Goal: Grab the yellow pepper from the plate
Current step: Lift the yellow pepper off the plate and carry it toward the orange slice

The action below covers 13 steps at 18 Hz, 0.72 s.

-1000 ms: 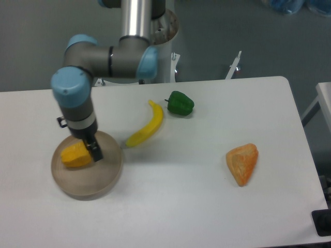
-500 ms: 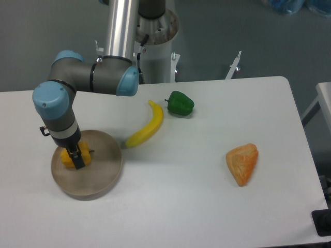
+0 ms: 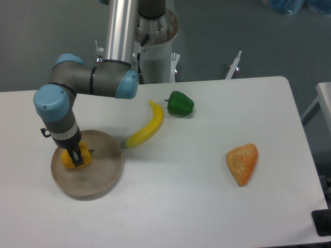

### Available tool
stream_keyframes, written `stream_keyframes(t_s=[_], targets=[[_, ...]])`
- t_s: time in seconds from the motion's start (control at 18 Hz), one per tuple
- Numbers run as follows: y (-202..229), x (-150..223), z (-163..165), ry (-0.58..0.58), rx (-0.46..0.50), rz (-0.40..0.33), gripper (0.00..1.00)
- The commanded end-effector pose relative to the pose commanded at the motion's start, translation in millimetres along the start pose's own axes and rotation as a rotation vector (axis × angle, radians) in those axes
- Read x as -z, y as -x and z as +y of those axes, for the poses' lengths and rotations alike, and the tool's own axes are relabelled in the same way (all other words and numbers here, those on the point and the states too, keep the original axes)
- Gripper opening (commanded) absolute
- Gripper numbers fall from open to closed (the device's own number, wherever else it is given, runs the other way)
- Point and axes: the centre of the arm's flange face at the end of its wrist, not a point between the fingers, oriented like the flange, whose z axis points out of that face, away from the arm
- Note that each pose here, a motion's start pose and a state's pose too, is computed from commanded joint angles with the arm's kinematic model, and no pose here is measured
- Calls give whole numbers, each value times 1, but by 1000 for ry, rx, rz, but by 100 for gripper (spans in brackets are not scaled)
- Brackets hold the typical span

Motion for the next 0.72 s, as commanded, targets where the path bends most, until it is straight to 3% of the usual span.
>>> stream_keyframes(t_s=[0.22,0.5,0.72], targets=[[32,67,51,-59,106,-63,0],[91,133,143,-34,267,-31,0],[137,144,212,-21,345,-12,0]])
